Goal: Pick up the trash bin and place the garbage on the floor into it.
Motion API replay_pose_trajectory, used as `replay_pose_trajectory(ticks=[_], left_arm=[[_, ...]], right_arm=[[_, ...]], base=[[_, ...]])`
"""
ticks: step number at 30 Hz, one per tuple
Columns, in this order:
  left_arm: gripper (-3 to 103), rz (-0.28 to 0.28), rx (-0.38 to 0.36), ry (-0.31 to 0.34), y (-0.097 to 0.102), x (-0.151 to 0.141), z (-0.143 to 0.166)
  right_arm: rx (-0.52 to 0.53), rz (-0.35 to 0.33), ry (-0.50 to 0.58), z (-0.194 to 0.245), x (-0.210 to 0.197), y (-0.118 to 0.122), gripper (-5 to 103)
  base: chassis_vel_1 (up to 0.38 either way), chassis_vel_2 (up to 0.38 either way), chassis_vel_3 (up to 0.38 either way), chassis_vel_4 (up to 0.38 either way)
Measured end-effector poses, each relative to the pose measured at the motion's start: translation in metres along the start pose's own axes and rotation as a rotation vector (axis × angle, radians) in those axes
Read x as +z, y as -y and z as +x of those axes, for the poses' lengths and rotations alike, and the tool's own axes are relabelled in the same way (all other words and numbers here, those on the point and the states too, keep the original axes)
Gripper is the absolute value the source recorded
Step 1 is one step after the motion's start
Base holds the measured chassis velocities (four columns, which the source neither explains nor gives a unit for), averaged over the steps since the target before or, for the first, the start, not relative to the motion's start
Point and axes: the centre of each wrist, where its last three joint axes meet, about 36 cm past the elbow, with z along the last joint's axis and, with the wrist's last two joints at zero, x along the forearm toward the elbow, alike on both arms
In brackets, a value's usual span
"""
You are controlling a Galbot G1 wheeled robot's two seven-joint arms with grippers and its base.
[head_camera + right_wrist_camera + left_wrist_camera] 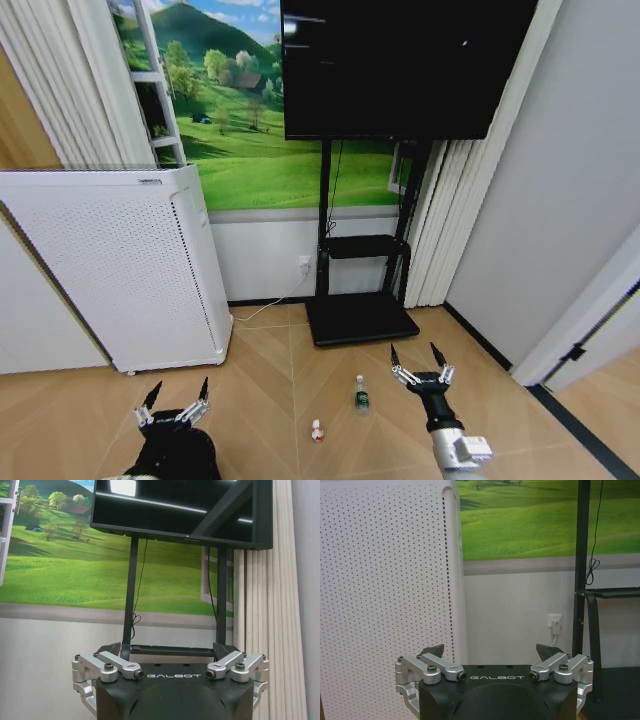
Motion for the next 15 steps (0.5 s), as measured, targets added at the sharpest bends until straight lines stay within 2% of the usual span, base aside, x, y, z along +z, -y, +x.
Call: replay_pose_trajectory(ticks=[8,11,15], left_arm=[[100,0.001,-0.001,-0.002,-0.0002,0.0008,-0.0002],[100,0.002,-0.004,-0.003,-0.0009,0.0014,-0.0003],[100,0.002,-0.005,-0.005,-0.0011,0.0021,-0.0003]], right_arm=[[-0.001,-0.001,0.005,-0.0006,0.0009,-0.0001,100],[0.065,0.002,0.018,-0.0034,0.0036,-0.0015,100],[0.07,0.02,0.018,-0.0036,0.0051,-0.0003,100]], base=[[0.0,0.0,0.0,0.0],[0.0,0.0,0.0,0.0],[0.0,0.0,0.0,0.0]])
